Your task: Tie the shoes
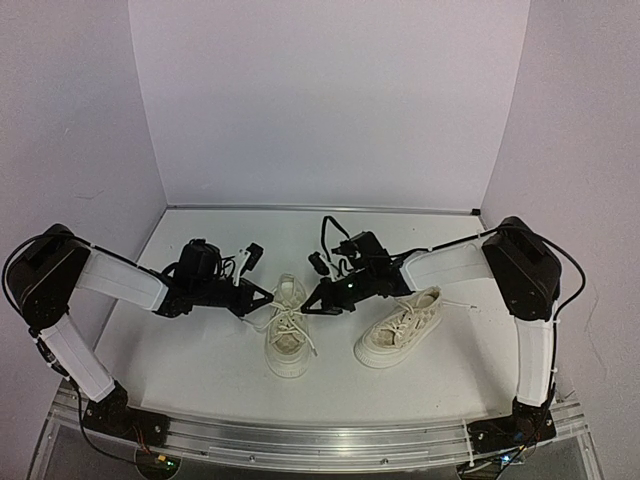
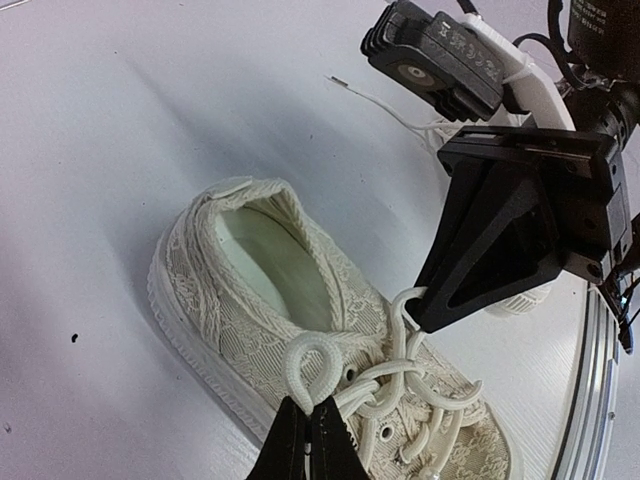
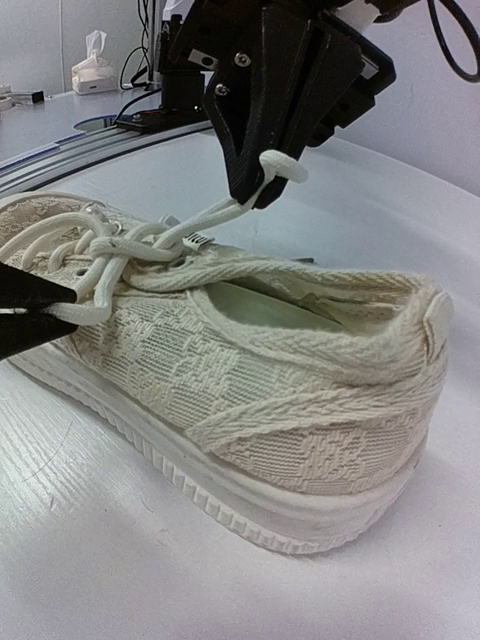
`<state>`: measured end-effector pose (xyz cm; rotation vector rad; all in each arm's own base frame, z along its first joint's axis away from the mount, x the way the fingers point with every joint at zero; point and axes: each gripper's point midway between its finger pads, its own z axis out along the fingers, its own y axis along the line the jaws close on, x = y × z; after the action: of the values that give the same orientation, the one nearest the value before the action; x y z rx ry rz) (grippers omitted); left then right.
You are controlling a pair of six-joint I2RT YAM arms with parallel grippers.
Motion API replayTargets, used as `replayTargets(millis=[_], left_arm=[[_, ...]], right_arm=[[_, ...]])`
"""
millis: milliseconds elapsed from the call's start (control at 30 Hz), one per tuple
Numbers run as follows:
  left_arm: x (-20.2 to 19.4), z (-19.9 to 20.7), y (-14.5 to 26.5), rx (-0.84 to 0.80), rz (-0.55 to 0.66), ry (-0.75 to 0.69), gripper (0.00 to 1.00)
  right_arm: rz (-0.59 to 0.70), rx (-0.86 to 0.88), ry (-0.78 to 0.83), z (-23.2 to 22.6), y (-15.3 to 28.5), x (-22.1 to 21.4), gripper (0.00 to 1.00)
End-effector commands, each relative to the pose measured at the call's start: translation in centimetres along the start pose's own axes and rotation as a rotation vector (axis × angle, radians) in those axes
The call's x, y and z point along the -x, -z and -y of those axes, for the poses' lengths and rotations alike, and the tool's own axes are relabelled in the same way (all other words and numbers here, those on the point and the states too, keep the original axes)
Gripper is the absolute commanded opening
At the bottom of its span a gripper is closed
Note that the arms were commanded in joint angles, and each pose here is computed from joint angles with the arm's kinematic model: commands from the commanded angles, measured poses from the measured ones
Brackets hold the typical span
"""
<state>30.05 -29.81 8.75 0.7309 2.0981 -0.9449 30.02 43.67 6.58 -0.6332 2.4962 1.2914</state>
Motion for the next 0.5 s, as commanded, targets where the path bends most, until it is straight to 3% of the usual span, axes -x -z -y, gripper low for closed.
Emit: replayTargets(millis=[0,467], left_arm=[[2.1,-0.4,1.5,0.064,0.079,-0.002,0.00],[0.6,-4.5,2.1,0.236,0.068,0.125,0.00]], right_arm=[[0.074,-0.017,0.032,-0.7,1.9,1.5,0.00],[0.056,-0.166,-0.013,4.1,3.8,-2.6,0.00]])
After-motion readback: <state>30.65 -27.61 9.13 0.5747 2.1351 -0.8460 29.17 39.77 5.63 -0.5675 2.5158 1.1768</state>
